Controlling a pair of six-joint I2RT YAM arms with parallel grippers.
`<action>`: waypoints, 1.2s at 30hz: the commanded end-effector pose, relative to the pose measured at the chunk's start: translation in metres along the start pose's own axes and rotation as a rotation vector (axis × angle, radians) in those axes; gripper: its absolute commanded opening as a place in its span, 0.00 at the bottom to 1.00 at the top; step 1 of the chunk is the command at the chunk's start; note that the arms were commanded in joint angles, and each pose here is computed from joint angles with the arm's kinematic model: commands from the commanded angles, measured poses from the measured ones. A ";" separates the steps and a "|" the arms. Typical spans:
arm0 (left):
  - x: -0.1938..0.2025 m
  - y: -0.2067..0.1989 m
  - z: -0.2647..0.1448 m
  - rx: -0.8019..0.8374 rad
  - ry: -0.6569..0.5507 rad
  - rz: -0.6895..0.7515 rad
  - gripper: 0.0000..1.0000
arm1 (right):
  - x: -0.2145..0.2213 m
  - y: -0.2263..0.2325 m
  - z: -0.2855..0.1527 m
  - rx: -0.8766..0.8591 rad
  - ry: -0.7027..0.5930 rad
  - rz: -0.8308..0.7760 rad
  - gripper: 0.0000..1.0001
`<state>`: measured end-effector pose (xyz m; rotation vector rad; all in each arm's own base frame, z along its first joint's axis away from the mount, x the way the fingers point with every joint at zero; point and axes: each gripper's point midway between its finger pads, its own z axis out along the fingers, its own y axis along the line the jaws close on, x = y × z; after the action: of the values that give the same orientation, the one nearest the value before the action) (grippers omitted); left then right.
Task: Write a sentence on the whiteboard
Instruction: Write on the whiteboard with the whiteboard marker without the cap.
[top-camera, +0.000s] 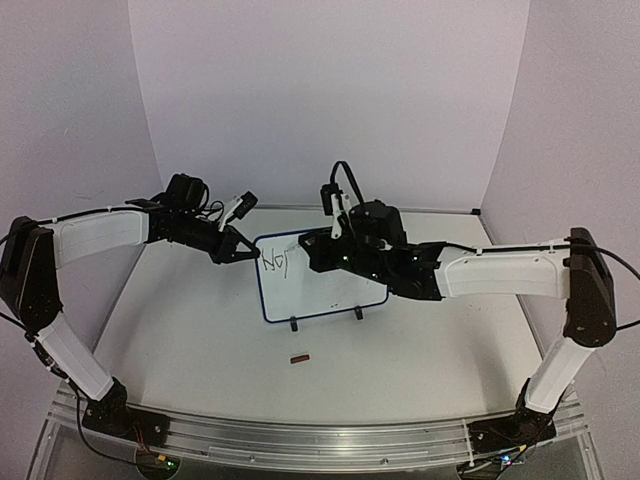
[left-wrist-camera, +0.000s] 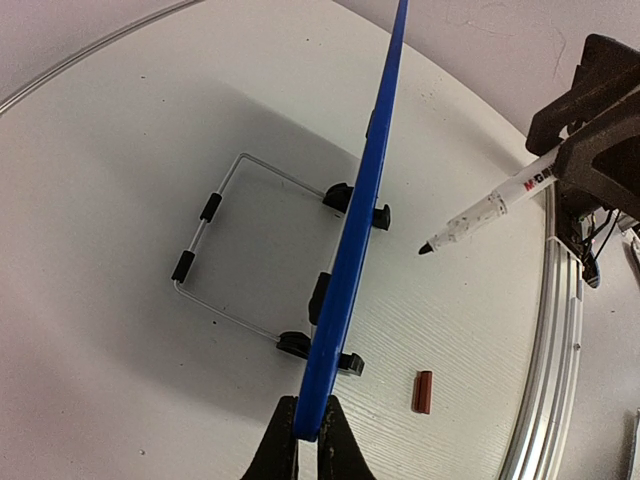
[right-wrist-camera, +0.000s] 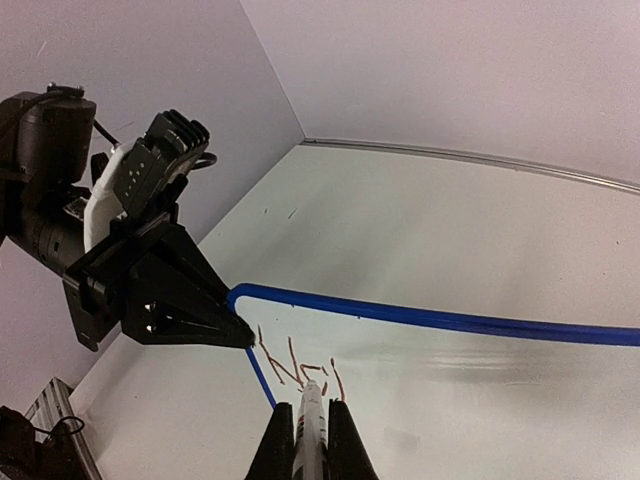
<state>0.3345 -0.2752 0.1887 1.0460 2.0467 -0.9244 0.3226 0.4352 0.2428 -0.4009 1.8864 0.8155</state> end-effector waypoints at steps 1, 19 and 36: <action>0.004 0.010 0.000 -0.066 0.018 0.030 0.00 | -0.017 0.009 0.009 -0.008 -0.057 -0.011 0.00; 0.005 0.011 0.000 -0.065 0.020 0.030 0.00 | -0.009 -0.007 0.021 0.077 -0.066 -0.014 0.00; 0.005 0.010 0.001 -0.063 0.021 0.028 0.00 | 0.003 -0.024 0.010 0.139 -0.048 -0.013 0.00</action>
<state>0.3347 -0.2753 0.1887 1.0456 2.0465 -0.9233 0.3381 0.4342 0.2219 -0.3502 1.8979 0.6993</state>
